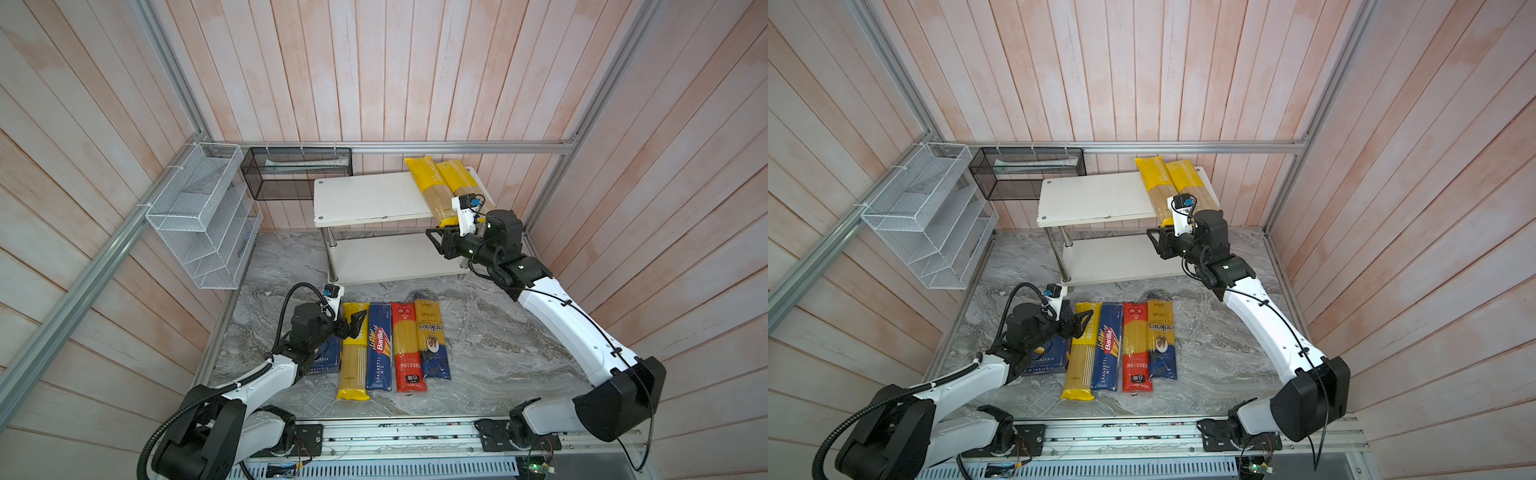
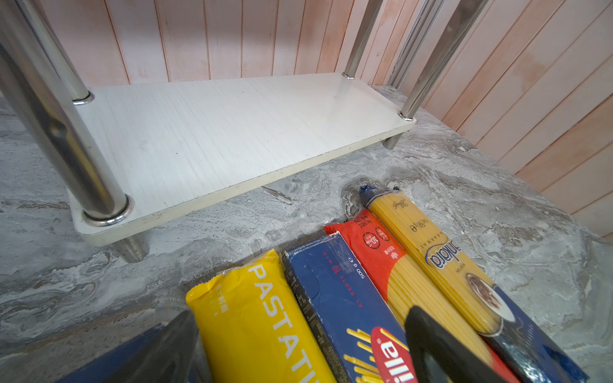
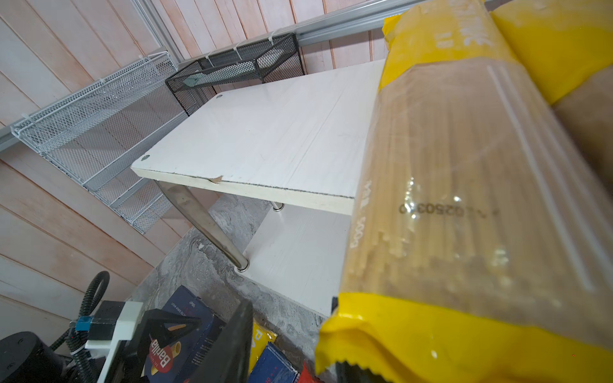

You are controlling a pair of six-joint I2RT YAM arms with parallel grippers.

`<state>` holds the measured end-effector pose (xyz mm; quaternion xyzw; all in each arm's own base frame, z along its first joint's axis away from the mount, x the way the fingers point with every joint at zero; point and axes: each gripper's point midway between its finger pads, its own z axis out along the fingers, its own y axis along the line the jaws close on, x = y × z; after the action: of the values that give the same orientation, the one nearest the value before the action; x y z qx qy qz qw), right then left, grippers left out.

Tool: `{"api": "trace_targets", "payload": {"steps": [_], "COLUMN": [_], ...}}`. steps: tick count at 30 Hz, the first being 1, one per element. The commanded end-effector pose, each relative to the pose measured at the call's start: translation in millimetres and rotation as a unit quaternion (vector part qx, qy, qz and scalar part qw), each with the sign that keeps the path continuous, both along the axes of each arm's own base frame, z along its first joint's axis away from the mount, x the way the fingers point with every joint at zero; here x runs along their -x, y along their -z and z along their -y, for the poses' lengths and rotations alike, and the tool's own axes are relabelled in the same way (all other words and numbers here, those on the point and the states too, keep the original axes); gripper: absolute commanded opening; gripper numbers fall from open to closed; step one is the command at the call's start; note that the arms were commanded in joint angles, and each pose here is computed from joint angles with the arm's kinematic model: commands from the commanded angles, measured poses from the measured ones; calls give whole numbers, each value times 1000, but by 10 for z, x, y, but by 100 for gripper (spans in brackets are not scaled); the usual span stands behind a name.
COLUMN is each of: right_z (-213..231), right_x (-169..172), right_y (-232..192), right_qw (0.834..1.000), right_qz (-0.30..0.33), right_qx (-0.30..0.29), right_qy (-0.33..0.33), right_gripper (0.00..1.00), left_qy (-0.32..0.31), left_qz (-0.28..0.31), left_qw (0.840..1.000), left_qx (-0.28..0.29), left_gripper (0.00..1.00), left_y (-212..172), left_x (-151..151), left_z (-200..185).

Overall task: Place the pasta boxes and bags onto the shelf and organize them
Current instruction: 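Open the right gripper and draw it back down toward the package row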

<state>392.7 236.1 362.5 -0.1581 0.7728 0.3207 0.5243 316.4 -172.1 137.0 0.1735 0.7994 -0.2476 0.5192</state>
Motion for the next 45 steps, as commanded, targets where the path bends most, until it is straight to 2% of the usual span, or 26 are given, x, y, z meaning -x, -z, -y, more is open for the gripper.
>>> {"api": "trace_targets", "payload": {"steps": [1,7,15,21,26,33,37,45], "right_z": [49,21,36,16,-125,-112,8,64], "right_x": [-105,6,357,624,904,1090,1100,1216], "right_y": [-96,-94,30,247,495,989,1161,1594], "right_qw": [1000,1000,1000,997,995,992,990,983], "right_qz": [12,10,9,-1,-5,-56,-77,-133], "right_qx": [4,9,25,71,77,107,115,123], "right_qy": [11,-3,-15,-22,-57,-47,-16,-12], "right_gripper": [43,44,45,46,47,50,51,52], "left_qy": [4,1,3,2,4,3,5,3], "left_qz": [14,14,14,22,21,27,28,28], "left_qw": [1000,1000,1000,1000,1000,1000,1000,1000], "left_qx": [-4,-5,-1,2,3,2,3,3], "left_gripper": [100,100,100,100,100,99,100,100], "left_y": [-69,-64,-90,-114,-122,-131,-125,-136], "left_x": [-1,-12,-1,20,23,33,42,38], "left_z": [15,5,14,0,8,-3,2,-5]}}
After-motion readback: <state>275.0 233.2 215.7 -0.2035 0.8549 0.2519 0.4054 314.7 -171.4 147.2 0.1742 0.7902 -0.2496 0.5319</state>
